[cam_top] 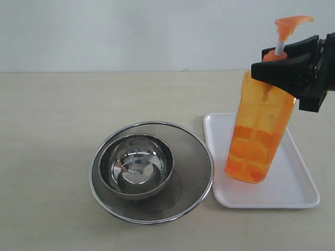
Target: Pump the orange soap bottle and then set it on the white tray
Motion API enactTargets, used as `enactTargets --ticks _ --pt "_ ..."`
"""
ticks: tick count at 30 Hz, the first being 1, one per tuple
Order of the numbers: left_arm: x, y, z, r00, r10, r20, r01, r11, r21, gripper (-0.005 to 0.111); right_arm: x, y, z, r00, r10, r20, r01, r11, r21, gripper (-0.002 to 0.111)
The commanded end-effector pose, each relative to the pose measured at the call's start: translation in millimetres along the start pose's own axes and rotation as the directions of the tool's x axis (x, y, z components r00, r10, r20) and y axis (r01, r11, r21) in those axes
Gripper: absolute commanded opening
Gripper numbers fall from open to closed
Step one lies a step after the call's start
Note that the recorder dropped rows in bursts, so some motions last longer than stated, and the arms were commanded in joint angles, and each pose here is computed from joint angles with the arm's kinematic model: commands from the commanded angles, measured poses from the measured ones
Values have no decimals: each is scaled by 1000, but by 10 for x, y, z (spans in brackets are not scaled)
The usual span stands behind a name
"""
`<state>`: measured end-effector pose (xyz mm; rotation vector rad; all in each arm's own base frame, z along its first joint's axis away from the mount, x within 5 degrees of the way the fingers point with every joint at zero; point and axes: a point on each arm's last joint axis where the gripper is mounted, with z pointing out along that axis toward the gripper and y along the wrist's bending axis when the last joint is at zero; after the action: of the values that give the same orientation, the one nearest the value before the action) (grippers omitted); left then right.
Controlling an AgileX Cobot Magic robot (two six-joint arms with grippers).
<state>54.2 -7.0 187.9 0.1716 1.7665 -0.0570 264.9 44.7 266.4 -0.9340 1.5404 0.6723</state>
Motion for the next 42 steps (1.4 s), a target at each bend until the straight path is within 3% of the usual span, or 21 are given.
enactTargets --ticks 1,18,31,34,40,42 --pt "13 -1 1 1000 -4 -3 4 1000 -1 5 -168 -128 -43 998 -15 61 17 999 -40 0" --pt "13 -1 1 1000 -4 -3 4 1000 -1 5 14 -422 100 997 -62 -47 56 991 -121 0" --pt "13 -1 1 1000 -4 -3 4 1000 -1 5 89 -439 117 995 -42 -96 27 988 -152 0" --pt "13 -1 1 1000 -4 -3 4 1000 -1 5 99 -433 115 993 -46 -106 29 987 -160 10" --pt "13 -1 1 1000 -4 -3 4 1000 -1 5 92 -437 116 994 -31 -100 16 988 -153 58" --pt "13 -1 1 1000 -4 -3 4 1000 -1 5 83 -443 118 996 -21 -92 7 989 -146 65"
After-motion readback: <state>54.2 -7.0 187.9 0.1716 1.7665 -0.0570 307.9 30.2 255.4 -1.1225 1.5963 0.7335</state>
